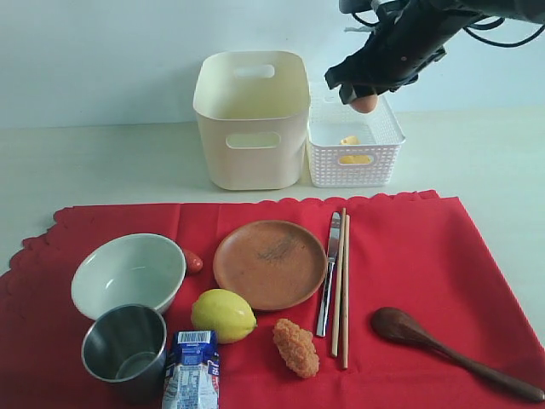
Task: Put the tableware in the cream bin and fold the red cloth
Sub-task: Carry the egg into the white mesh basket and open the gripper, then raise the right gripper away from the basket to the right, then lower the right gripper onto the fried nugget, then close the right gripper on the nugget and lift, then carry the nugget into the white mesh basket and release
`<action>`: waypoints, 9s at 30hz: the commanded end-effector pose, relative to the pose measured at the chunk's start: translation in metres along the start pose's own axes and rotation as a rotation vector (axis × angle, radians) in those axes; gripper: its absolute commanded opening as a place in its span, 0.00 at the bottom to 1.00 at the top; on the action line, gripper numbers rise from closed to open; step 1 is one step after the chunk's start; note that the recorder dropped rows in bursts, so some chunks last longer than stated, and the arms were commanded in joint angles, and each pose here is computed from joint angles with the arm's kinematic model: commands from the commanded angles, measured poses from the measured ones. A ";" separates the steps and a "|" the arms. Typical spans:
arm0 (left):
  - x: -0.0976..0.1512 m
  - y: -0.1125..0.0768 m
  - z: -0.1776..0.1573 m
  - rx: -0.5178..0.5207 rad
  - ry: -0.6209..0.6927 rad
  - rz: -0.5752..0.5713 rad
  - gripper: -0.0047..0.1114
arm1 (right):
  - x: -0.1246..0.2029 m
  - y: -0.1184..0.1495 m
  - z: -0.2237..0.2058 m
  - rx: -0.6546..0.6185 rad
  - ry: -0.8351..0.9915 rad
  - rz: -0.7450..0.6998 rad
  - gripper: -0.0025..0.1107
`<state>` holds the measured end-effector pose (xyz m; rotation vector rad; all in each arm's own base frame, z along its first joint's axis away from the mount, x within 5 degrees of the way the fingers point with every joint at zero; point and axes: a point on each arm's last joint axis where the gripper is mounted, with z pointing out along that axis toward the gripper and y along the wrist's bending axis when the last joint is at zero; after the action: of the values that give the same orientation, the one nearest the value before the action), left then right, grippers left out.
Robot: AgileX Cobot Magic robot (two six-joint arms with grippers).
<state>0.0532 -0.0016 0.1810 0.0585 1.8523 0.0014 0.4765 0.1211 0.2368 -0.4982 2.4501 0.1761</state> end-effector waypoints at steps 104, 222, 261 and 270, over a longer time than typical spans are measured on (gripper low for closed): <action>0.000 0.000 0.000 0.004 -0.012 -0.009 0.04 | 0.131 0.021 -0.158 0.049 0.080 0.031 0.02; 0.000 0.000 0.000 0.004 -0.012 -0.009 0.04 | 0.209 0.191 -0.022 -0.330 0.530 -0.245 0.02; 0.000 0.000 0.000 0.004 -0.012 -0.009 0.04 | 0.058 0.046 -0.085 0.041 -0.042 0.076 0.02; 0.000 0.000 0.000 0.004 -0.012 -0.009 0.04 | 0.023 0.019 -0.030 0.027 -0.059 0.143 0.02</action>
<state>0.0532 -0.0016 0.1810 0.0601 1.8523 0.0026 0.4172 0.1236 0.2522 -0.3103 2.4429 0.1952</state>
